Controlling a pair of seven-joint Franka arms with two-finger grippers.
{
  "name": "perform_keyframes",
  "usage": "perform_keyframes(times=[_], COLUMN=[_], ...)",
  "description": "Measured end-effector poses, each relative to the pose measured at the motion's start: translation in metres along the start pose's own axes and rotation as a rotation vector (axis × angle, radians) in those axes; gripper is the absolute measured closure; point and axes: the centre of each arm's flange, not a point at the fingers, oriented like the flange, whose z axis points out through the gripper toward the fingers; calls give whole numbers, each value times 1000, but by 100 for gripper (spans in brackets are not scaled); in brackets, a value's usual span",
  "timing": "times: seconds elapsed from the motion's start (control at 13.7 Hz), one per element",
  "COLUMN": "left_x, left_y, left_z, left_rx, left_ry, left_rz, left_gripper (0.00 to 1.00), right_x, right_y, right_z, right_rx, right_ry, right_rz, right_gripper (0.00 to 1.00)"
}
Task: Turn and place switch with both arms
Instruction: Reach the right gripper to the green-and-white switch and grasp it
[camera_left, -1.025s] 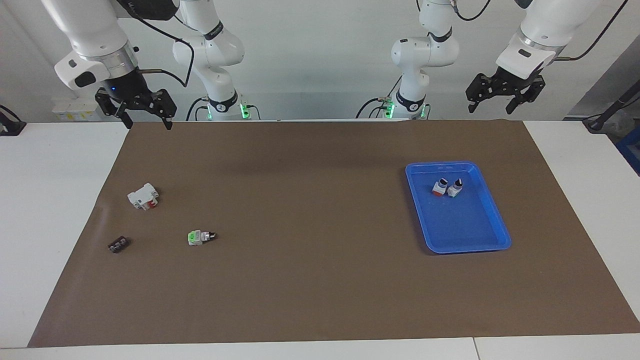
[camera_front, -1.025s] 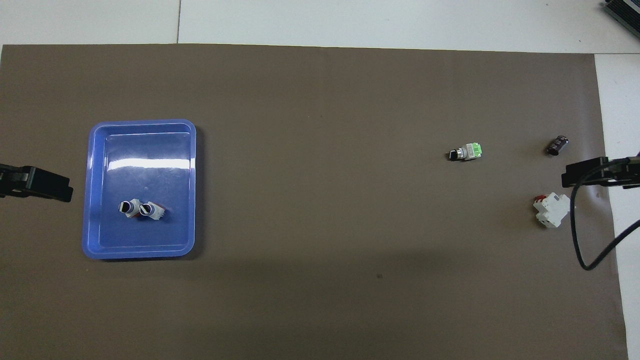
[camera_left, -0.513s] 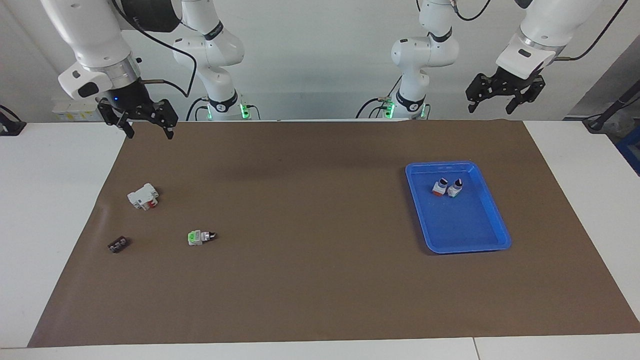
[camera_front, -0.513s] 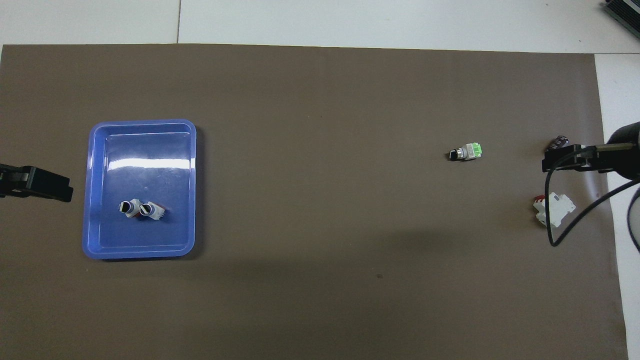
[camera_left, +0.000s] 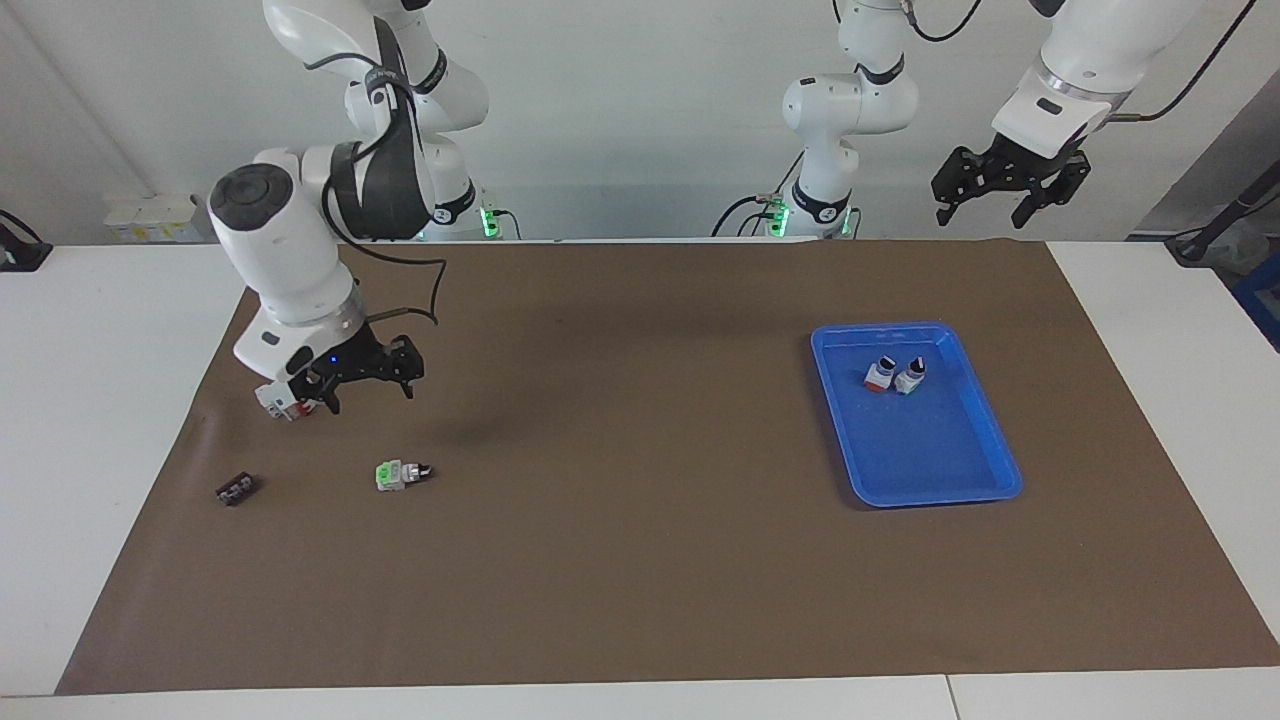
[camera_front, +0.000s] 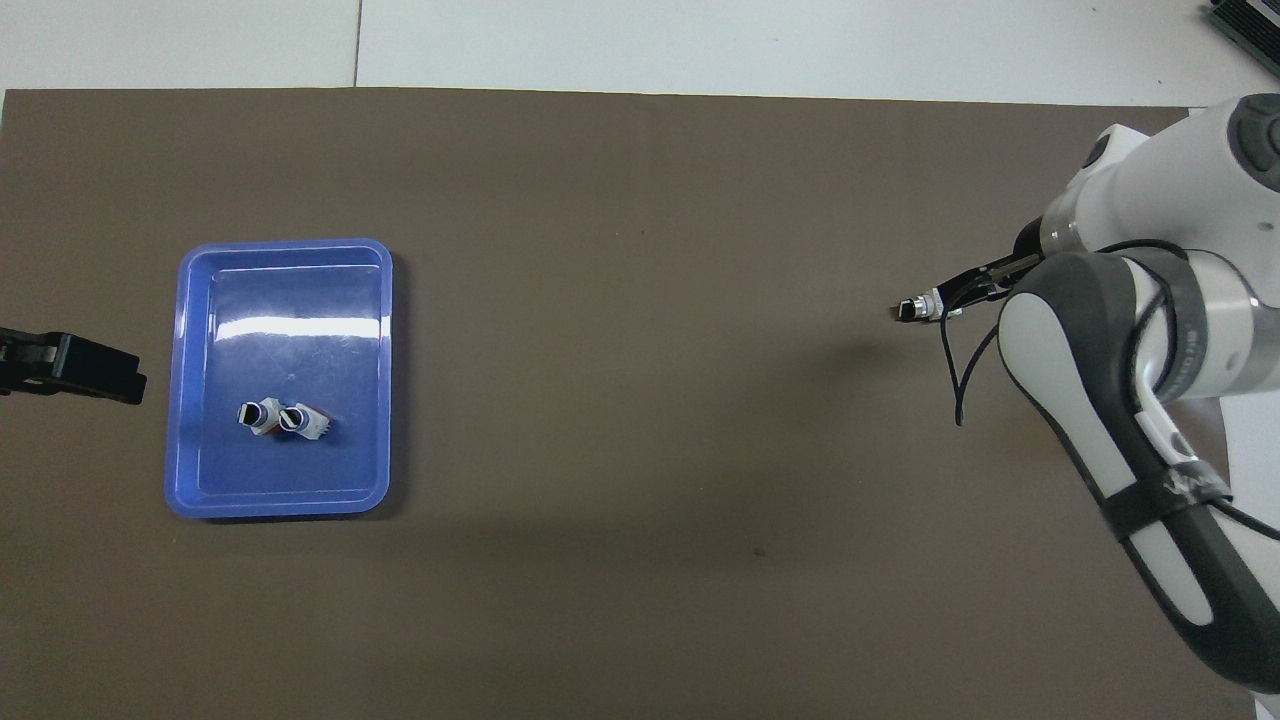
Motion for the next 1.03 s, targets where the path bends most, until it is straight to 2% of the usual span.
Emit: perform_keyframes(times=[0.15,0.37,0.66,0.81,1.03], left_x=[0,0,0,0,0], left_y=[0,0,0,0,0], left_z=[0,0,0,0,0], left_rx=[0,0,0,0,0], left_ry=[0,0,0,0,0], left_rz=[0,0,0,0,0], left_gripper=[0,0,0,0,0], right_x=[7,12,5,0,-4], right_y=[2,5,12,17,23], right_z=[30,48,72,82,108], right_rx=[7,-14,-35,-40,-68], right_ry=[-15,45,49,46,52], right_rz=[-200,-521,-1010,-1187,-1369], right_gripper=[0,0,0,0,0])
